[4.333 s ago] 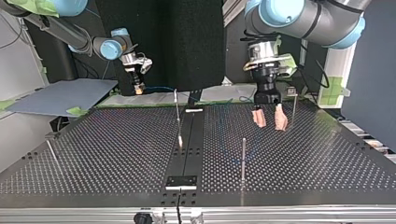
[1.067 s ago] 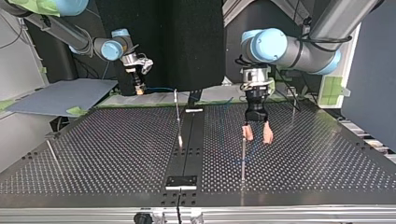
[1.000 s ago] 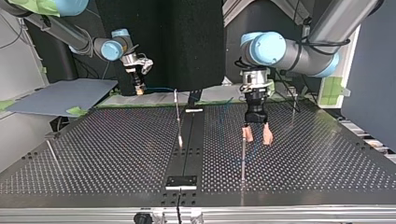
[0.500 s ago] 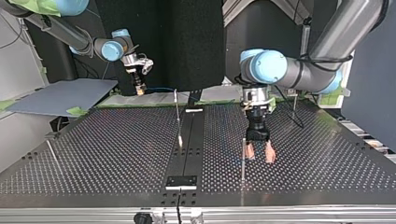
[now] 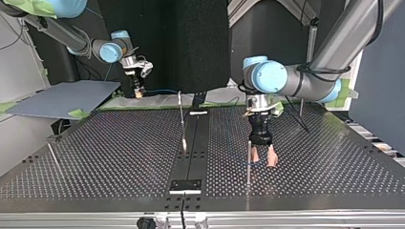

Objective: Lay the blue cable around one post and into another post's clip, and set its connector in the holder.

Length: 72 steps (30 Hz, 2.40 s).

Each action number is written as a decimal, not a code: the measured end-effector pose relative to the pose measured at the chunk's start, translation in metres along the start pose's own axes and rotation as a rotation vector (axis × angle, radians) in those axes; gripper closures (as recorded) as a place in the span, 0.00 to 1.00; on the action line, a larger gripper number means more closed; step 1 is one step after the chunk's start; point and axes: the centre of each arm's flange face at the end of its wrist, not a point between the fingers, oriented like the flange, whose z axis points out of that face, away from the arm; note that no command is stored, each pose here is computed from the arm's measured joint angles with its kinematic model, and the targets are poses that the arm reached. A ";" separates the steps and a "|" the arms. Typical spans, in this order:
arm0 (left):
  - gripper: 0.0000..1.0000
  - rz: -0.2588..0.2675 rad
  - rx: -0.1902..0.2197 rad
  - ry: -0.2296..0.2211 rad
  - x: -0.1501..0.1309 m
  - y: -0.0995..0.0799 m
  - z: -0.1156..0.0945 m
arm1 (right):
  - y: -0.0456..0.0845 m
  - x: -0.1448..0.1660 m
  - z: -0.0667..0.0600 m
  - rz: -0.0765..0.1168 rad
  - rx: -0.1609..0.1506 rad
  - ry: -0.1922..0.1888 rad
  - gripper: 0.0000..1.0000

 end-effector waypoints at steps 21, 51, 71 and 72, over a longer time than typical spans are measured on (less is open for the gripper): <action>0.02 0.083 -0.008 0.016 0.004 -0.002 -0.004 | 0.074 0.013 -0.018 0.014 -0.151 -0.036 1.00; 0.02 0.099 -0.015 0.016 0.001 0.002 -0.002 | 0.088 0.137 -0.058 0.094 -0.146 0.114 1.00; 0.02 0.106 -0.023 0.022 0.001 0.004 -0.003 | 0.064 0.284 -0.062 0.007 -0.192 0.277 1.00; 0.02 0.106 -0.024 0.022 0.001 0.004 -0.003 | 0.064 0.289 -0.064 0.002 -0.198 0.280 1.00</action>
